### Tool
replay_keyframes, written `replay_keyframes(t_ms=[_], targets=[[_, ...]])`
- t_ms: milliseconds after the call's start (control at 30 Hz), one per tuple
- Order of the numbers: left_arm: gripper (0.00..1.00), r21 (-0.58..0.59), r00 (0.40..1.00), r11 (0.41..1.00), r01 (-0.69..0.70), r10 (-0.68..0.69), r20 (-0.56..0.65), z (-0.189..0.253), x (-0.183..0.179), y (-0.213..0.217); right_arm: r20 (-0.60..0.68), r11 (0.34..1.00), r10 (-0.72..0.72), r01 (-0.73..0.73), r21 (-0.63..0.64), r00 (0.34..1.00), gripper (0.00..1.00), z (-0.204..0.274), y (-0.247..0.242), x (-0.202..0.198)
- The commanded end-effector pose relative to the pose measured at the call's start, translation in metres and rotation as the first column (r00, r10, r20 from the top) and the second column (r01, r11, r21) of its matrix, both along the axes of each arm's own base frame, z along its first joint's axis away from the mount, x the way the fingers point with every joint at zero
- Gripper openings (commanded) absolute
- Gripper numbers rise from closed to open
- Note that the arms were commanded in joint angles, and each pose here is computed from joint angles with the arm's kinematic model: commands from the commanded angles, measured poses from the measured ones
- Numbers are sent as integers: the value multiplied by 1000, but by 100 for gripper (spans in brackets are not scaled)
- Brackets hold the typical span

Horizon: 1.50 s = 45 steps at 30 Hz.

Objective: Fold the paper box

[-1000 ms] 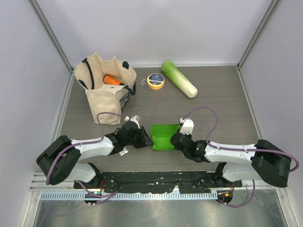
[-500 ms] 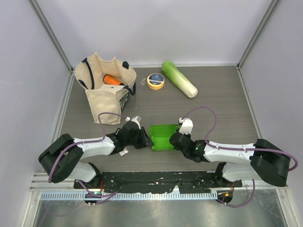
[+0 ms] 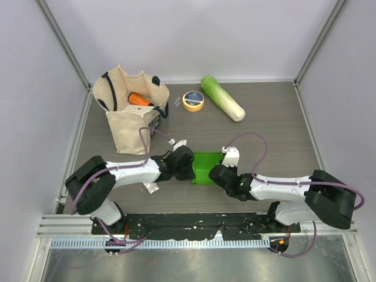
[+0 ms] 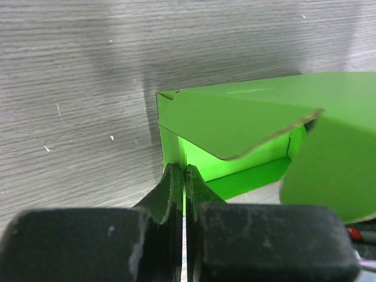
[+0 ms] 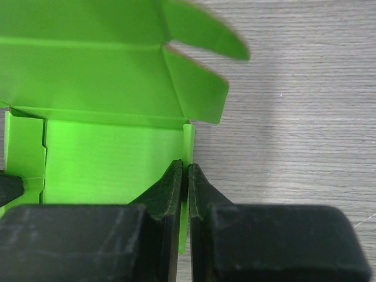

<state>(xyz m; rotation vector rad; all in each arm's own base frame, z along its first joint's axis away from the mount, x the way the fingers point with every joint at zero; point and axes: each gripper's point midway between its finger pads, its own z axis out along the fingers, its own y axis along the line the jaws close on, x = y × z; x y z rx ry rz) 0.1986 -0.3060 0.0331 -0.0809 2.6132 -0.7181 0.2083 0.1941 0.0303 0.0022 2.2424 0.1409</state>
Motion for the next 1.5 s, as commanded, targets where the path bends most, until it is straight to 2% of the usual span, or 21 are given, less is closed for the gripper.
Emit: replay_keyframes(t_ms=[0, 100, 267, 367, 400, 433, 500, 567, 600, 733, 900, 1000, 1067, 1133, 1200, 1267, 1367, 1467], targets=[[0, 375, 999, 927, -19, 31, -25, -41, -11, 45, 4, 992, 44, -44, 116, 999, 1, 11, 36, 0], [0, 478, 999, 878, -38, 38, 11, -38, -8, 52, -3, 991, 56, -55, 123, 998, 1, 8, 40, -2], [0, 656, 999, 753, -41, 44, 11, -49, -5, 68, -5, 992, 52, -51, 116, 999, 1, 6, 41, -1], [0, 747, 999, 664, -16, 41, -16, -69, -9, 81, -3, 992, 43, -43, 115, 999, 1, 7, 39, -1], [0, 790, 999, 613, -18, 35, -4, -76, -8, 89, -3, 993, 39, -38, 115, 999, 1, 8, 39, -1], [0, 827, 1000, 563, -5, 21, -9, -74, -11, 98, -1, 993, 33, -32, 113, 999, 1, 8, 37, 0], [0, 861, 1000, 508, -18, -10, 27, -72, -8, 97, -2, 993, 30, -29, 111, 1000, 1, 7, 35, -1], [0, 867, 999, 498, -2, -37, 23, -73, -8, 92, -3, 994, 24, -24, 111, 1000, 1, 4, 34, -1], [0, 869, 999, 495, 4, -44, 21, -74, -8, 90, -6, 994, 24, -23, 111, 1000, 1, 4, 34, -2], [0, 836, 995, 547, 34, -97, 23, -73, -10, 71, -5, 994, 10, -9, 104, 1000, 1, 1, 32, -1], [0, 838, 991, 540, 85, -131, -16, -81, -13, 68, 7, 995, -1, 0, 104, 1000, 1, 1, 30, 1], [0, 748, 987, 652, 122, -157, -24, -83, -18, 47, 12, 994, 4, -6, 107, 1000, 1, 3, 32, 2], [2, 708, 987, 696, 119, -163, -6, -73, -17, 41, 10, 994, 7, -8, 107, 1000, 1, 2, 33, 2], [12, 673, 987, 732, 110, -159, 11, -66, -10, 36, 5, 994, 14, -15, 107, 1000, 1, 1, 34, 1], [12, 611, 988, 784, 111, -155, 20, -57, -7, 26, 2, 994, 20, -20, 104, 1000, 1, 1, 34, 1], [14, 589, 990, 802, 101, -141, 22, -55, -2, 28, 5, 994, 24, -25, 107, 1000, 1, 2, 36, 1], [12, 562, 990, 821, 101, -141, 29, -53, 1, 28, 9, 994, 22, -22, 108, 1000, 1, 4, 36, 2], [2, 566, 989, 818, 103, -143, 27, -57, 4, 31, 7, 994, 24, -24, 106, 1000, 1, 4, 35, 1]])
